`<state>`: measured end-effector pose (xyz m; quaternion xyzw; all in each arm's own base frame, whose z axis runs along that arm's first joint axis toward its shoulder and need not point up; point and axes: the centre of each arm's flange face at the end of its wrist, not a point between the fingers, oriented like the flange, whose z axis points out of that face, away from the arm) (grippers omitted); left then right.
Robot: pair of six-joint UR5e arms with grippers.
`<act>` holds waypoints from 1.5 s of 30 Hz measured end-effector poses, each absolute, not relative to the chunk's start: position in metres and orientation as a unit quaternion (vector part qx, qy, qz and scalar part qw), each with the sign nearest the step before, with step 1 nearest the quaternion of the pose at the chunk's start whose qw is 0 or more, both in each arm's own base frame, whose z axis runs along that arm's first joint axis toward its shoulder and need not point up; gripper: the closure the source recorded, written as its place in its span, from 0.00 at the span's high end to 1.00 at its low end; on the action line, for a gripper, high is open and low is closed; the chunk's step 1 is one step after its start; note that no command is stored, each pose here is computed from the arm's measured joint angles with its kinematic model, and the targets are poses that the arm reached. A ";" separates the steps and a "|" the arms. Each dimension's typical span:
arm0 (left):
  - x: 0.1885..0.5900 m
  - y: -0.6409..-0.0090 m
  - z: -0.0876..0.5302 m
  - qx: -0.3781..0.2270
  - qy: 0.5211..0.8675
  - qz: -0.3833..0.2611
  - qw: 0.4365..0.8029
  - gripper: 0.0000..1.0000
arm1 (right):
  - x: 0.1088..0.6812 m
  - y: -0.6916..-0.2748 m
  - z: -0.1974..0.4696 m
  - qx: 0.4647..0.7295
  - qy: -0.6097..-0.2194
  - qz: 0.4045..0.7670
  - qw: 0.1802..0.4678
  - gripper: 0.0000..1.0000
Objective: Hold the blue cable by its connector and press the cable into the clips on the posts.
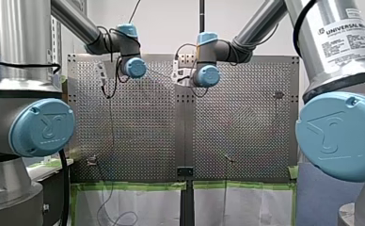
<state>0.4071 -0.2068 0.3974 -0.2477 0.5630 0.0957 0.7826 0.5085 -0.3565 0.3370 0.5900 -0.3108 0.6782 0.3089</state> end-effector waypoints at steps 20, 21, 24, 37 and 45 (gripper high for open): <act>0.393 -0.156 0.449 -0.212 0.572 0.111 0.784 0.00 | 0.540 -0.356 0.397 0.572 -0.275 0.713 0.297 0.00; 0.394 -0.156 0.448 -0.210 0.575 0.111 0.783 0.00 | 0.540 -0.356 0.398 0.572 -0.274 0.714 0.296 0.00; 0.394 -0.153 0.445 -0.206 0.585 0.115 0.776 0.00 | 0.542 -0.355 0.402 0.570 -0.271 0.717 0.296 0.00; 0.412 -0.126 0.437 -0.204 0.605 0.128 0.759 0.00 | 0.548 -0.354 0.416 0.562 -0.265 0.726 0.296 0.00; 0.442 -0.099 0.439 -0.201 0.604 0.130 0.760 0.00 | 0.551 -0.354 0.422 0.558 -0.263 0.729 0.296 0.00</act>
